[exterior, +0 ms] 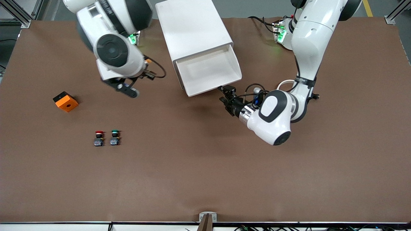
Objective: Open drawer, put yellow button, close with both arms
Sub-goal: 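Carry the yellow button into the open drawer and open the right gripper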
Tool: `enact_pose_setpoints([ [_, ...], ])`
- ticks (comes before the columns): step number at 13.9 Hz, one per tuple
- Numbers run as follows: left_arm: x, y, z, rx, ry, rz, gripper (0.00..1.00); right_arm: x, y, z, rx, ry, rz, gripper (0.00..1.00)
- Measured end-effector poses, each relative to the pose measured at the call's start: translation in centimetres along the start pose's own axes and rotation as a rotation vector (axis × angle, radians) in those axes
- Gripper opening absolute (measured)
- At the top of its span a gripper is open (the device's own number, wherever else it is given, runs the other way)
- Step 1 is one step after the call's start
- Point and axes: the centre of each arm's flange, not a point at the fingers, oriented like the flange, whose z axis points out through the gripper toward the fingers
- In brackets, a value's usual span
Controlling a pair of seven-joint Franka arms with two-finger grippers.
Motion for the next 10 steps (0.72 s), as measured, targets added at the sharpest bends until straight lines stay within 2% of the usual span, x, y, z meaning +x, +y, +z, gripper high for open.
enact_pose_setpoints([
  [2,0.2,0.0,-3.2,-0.046,-0.029,0.029,0.93,-4.3,-2.8,-0.1,0.068,0.023,0.1,0.41],
  [3,0.5,0.0,-4.8,-0.088,-0.027,0.036,0.99,-6.3,-4.2,0.1,0.101,0.041,0.146,0.41],
  [6,1.1,-1.0,-8.7,-0.237,0.045,0.101,1.0,-9.8,-8.5,1.7,0.204,0.058,0.339,0.41],
  [10,2.6,-4.3,-13.4,-0.408,0.215,0.377,1.0,-9.8,-12.9,4.4,0.295,0.037,0.522,0.41],
])
